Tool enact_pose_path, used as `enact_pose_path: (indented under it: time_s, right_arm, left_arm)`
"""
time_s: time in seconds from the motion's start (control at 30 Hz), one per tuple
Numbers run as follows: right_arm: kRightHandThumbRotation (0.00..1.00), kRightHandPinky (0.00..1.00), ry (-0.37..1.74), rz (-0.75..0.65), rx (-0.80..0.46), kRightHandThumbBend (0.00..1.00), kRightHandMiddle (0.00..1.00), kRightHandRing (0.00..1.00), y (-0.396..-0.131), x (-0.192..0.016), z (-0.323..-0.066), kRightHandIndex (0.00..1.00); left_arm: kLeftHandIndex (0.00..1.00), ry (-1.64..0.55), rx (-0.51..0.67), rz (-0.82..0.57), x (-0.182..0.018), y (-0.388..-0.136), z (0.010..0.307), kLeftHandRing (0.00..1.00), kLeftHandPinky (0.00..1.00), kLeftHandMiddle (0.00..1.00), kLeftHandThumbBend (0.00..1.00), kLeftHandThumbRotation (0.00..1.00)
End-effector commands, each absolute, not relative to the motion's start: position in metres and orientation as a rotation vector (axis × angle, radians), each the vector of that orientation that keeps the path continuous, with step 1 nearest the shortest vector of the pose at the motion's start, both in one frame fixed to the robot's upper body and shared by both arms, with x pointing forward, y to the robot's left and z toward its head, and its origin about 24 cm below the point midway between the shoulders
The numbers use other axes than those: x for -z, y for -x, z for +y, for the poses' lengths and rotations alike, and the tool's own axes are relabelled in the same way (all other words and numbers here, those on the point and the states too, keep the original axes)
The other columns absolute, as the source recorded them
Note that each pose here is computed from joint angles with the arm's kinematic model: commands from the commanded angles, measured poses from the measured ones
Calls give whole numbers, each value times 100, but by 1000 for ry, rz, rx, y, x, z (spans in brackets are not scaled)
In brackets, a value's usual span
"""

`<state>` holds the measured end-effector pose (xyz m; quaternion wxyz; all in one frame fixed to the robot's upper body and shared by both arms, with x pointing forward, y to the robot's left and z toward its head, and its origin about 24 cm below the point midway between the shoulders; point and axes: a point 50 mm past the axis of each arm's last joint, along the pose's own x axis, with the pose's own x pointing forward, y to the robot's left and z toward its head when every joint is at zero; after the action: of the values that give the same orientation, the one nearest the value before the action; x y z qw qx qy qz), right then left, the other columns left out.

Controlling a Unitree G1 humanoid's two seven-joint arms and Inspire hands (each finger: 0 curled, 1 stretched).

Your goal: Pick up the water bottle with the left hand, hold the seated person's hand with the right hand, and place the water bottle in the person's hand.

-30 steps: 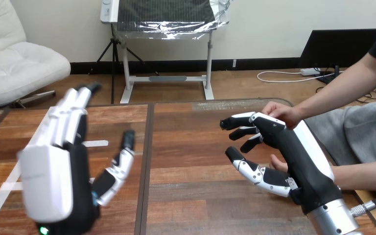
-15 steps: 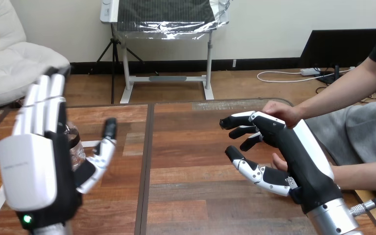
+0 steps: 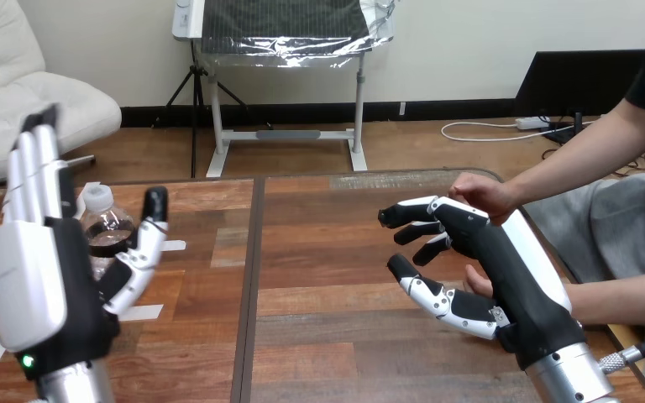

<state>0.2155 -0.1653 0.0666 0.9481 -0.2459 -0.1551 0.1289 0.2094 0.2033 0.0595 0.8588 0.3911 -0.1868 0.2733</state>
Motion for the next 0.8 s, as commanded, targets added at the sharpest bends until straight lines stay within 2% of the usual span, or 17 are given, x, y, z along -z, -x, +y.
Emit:
enact_pose_path:
  time_s: [0.0, 0.27, 0.77]
  right_arm:
    - [0, 53, 506, -420, -248, 41, 71, 67, -229, -86, -163, 67]
    - [0, 55, 507, -420, -247, 42, 71, 68, -229, -86, -163, 67]
    - [0, 57, 513, -419, -244, 43, 72, 70, -230, -86, -164, 67]
  left_arm:
    - [100, -745, -576, -427, -69, -229, 206, 97, 87, 99, 69, 63]
    - [100, -694, -566, -353, -63, -239, 211, 96, 88, 98, 77, 53]
    - [99, -654, -556, -222, -53, -263, 222, 93, 85, 97, 83, 47]
